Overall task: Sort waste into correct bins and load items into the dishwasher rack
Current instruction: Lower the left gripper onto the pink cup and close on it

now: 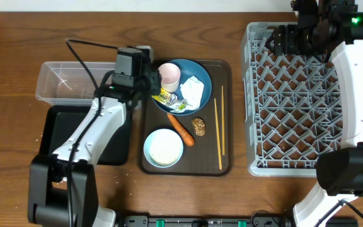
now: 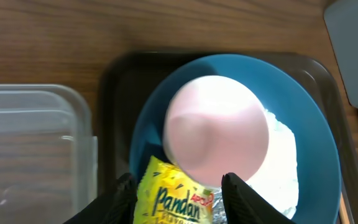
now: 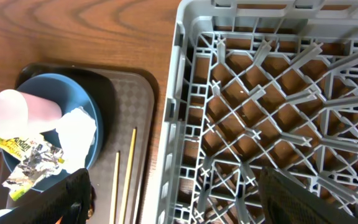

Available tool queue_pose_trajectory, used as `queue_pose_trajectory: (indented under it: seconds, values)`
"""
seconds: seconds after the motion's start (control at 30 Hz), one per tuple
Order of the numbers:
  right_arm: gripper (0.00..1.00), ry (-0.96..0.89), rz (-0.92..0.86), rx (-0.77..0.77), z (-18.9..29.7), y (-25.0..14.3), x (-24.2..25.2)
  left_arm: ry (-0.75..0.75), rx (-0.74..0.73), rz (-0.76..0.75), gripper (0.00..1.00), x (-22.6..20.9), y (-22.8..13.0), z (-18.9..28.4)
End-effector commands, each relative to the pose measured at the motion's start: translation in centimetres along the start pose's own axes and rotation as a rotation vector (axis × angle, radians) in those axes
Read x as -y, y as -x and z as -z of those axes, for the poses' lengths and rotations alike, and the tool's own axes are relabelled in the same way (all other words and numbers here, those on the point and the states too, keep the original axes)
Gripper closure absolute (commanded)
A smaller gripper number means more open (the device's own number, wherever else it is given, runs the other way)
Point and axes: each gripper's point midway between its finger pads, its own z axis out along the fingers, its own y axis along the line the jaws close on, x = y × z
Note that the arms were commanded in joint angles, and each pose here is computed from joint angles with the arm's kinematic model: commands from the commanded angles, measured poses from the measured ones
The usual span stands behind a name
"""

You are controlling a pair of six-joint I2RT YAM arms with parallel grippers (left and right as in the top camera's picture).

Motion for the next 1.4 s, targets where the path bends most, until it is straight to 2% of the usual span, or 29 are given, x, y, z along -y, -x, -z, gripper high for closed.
queue_pose_trajectory:
  seconds: [0.0,0.33,0.57,0.83,1.03,1.2,1.37]
  values:
    - [0.21,-0.004,0.017,-0.007,-0.2,-0.2,-0.1,0.007,-0.001,-0.02,0.54,0.1,0.1,-0.9]
    - [0.22,-0.004,0.016,-0.014,-0.2,-0.3,-0.1,0.005,0.008,-0.021,0.55,-0.2,0.0,-2.8]
    - [0.22,-0.005,0.014,-0.018,-0.2,-0.4,-0.1,0.008,-0.006,-0.019,0.72,-0.3,-0.4,-3.4]
    - [0.22,-0.005,0.014,-0.021,-0.2,-0.5,-0.1,0.014,-0.035,-0.014,0.74,-0.7,-1.3,-4.3]
    - [0.23,-0.005,0.014,-0.022,-0.2,-0.5,-0.1,0.001,0.007,-0.02,0.89,-0.3,-0.3,-4.1]
    - [0.23,-0.005,0.014,-0.021,-0.2,-0.5,0.0,-0.006,0.039,-0.024,0.94,0.0,0.7,-3.3]
    - [0.19,-0.013,0.017,-0.018,-0.2,-0.4,0.2,-0.024,0.092,0.012,0.94,0.7,2.3,-1.4]
